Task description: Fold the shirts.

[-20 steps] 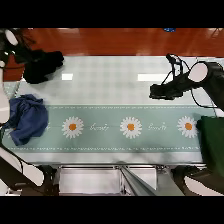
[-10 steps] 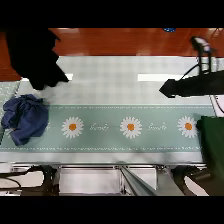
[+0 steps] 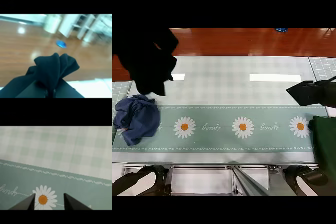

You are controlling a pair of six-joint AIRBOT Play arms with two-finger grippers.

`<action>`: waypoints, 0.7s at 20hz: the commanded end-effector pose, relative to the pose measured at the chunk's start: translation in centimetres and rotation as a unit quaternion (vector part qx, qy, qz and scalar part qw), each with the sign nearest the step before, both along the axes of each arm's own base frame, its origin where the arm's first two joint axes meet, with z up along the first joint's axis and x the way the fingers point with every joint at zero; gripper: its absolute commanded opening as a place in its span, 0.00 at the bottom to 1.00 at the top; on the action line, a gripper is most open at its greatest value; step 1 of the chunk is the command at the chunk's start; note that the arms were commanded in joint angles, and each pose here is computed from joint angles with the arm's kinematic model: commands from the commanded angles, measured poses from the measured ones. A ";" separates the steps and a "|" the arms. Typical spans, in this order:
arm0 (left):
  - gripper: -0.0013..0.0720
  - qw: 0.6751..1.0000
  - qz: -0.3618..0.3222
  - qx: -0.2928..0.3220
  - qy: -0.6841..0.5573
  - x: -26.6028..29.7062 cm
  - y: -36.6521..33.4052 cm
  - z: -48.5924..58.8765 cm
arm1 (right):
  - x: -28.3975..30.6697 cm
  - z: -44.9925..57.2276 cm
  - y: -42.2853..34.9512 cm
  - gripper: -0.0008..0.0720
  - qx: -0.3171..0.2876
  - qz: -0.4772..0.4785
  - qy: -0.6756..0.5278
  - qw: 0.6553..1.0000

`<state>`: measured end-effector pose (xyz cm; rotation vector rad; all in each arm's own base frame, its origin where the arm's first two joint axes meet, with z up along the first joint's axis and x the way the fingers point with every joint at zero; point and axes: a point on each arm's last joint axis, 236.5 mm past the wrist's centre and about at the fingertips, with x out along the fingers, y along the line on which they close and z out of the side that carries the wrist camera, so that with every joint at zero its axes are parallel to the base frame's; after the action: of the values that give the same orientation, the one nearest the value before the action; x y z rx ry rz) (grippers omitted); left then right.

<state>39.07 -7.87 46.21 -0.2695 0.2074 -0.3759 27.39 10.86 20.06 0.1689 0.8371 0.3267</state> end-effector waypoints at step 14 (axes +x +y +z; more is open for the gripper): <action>0.04 0.854 -0.379 0.124 0.333 -13.3 -29.3 -36.9 | 0.6 0.1 -6.4 0.57 -0.051 -0.139 -0.008 0.989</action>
<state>27.91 -34.24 16.04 -0.0455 0.9432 -1.0064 27.11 8.25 20.27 0.1819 0.8248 0.2032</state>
